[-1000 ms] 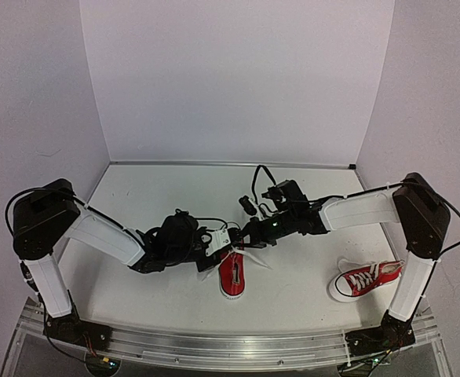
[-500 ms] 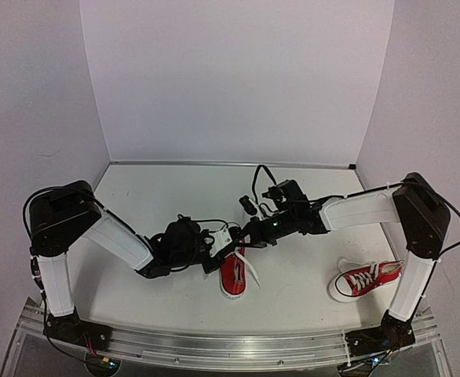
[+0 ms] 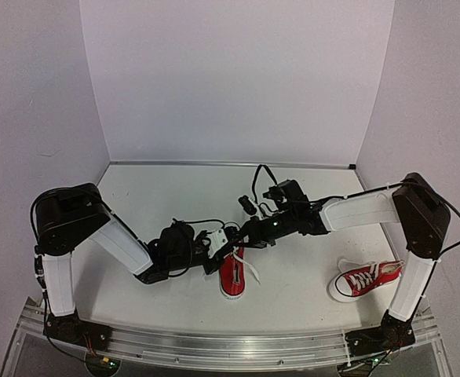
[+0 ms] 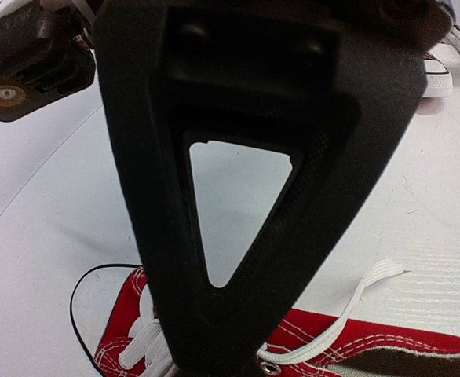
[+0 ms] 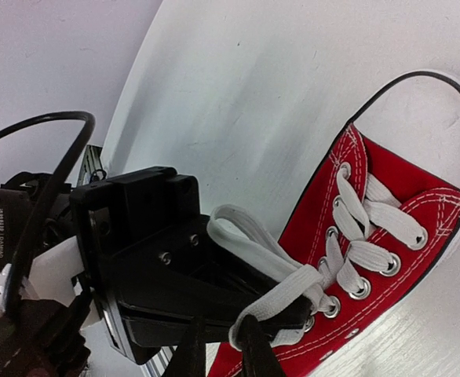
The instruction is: Tie the shoes
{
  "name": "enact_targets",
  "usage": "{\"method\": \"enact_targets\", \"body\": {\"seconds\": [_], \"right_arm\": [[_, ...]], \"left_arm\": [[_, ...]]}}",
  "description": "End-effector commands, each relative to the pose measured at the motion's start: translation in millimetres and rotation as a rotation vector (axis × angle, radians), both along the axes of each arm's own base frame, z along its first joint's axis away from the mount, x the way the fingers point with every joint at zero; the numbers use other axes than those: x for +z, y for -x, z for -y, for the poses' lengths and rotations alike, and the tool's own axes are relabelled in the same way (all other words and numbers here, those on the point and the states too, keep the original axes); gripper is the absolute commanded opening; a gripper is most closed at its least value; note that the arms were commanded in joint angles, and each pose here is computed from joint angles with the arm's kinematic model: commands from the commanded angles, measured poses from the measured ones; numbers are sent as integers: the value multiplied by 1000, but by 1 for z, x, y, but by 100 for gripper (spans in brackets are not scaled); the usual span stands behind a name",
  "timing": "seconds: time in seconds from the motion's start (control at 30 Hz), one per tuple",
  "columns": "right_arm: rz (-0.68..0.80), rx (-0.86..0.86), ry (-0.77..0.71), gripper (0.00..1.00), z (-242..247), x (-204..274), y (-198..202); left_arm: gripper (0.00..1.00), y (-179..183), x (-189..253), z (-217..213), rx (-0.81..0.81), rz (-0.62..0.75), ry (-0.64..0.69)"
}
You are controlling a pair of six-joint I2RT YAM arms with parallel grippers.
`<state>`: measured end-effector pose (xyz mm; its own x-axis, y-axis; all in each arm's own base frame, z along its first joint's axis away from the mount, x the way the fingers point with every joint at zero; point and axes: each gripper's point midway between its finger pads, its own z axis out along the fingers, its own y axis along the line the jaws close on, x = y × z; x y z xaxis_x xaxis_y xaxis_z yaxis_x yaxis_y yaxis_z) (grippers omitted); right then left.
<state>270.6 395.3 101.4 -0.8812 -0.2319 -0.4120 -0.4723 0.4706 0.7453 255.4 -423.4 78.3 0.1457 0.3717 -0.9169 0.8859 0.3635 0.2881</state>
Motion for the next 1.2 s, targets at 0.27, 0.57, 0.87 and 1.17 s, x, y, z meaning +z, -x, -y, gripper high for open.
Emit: {"method": "enact_targets", "body": {"seconds": [0.27,0.57,0.87,1.17], "right_arm": [[82,-105,-86,30,48,50,-32],[-30,-118,50,23,51,-9,-39],[-73,-29,25,22,22,-18,-23],[-102,18,24,22,8,-27,-9]], "left_arm": [[0,3,1,0,-29,25,34],[0,4,-1,-1,-38,33,16],[0,5,-5,-2,-56,66,-49],[0,5,-2,2,-76,89,-60]]}}
